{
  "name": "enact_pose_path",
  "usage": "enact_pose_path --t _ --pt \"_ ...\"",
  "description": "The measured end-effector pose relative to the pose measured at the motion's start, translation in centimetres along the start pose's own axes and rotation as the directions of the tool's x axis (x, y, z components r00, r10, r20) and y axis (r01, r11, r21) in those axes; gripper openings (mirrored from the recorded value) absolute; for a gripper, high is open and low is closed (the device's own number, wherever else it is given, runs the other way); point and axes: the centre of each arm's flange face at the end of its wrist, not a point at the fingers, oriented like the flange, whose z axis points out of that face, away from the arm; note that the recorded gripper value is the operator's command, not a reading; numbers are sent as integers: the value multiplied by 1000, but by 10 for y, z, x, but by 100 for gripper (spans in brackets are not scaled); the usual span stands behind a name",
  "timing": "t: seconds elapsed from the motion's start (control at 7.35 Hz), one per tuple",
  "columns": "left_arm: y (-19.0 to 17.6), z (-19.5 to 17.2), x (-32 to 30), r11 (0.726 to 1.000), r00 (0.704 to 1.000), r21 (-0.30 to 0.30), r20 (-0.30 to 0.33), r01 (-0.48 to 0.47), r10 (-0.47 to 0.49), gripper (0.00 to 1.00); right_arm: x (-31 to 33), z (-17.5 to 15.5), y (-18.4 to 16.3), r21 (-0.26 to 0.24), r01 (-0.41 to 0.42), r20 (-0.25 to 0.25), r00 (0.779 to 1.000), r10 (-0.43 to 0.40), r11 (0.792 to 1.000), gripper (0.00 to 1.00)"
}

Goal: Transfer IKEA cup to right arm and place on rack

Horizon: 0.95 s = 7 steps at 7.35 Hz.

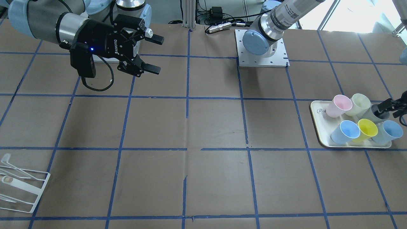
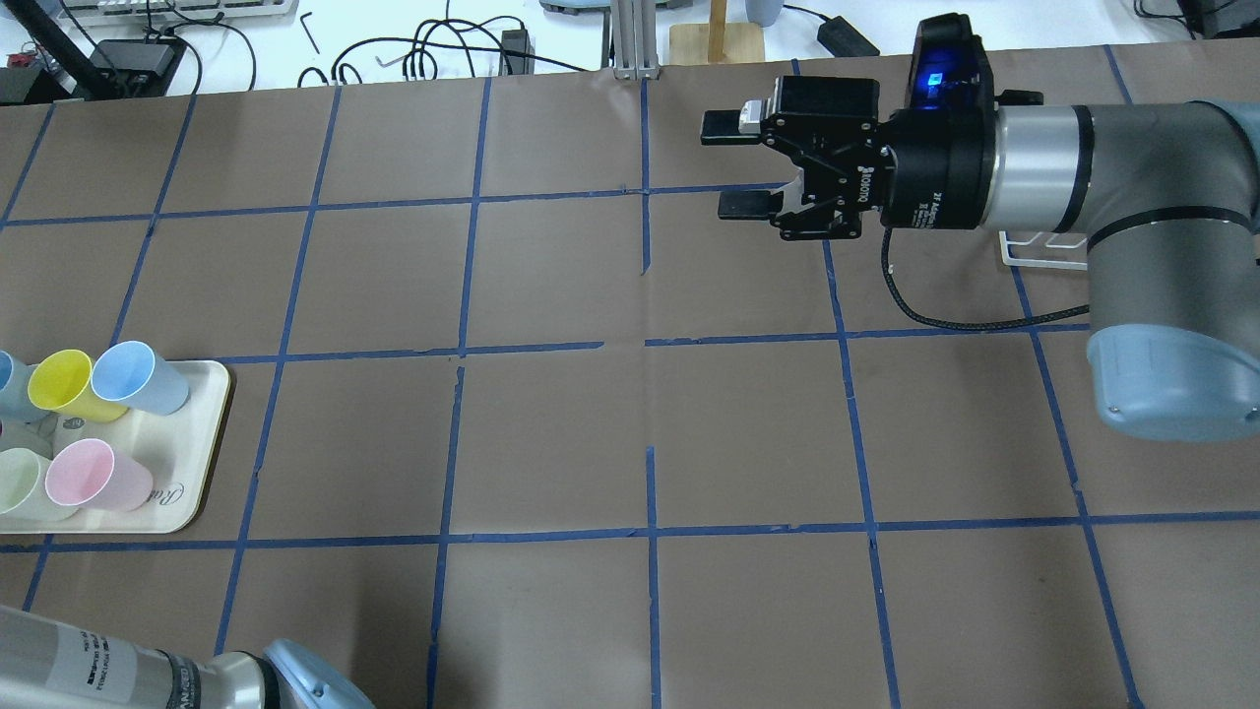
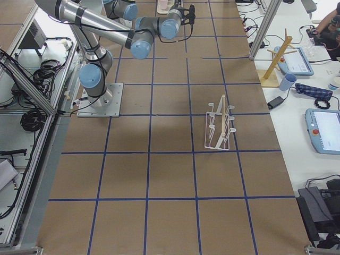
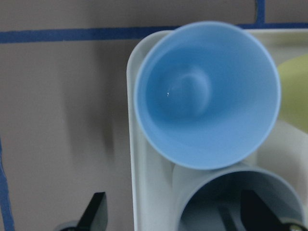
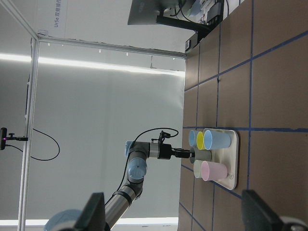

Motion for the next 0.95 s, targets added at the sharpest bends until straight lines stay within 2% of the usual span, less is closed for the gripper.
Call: enact_pose_path --t 0.14,0.27,0.41,0.68,0.95 --pt "1 -1 0 1000 1000 -4 2 -3 3 38 -1 3 -6 -6 5 10 1000 -5 1000 100" --pt "1 -2 1 1000 1000 -5 2 -5 5 22 -6 10 -12 -22 27 -4 1000 -27 999 100" --pt "0 -3 2 1000 1000 -6 1 -9 9 10 -10 28 -14 -60 40 -8 999 -41 997 100" --pt "0 -8 4 1000 1000 -4 6 -20 20 5 -9 60 -18 -127 42 -13 999 -44 991 100" --pt "-1 -18 6 999 999 4 20 -42 42 1 -5 65 -24 -135 37 -12 999 -39 990 100"
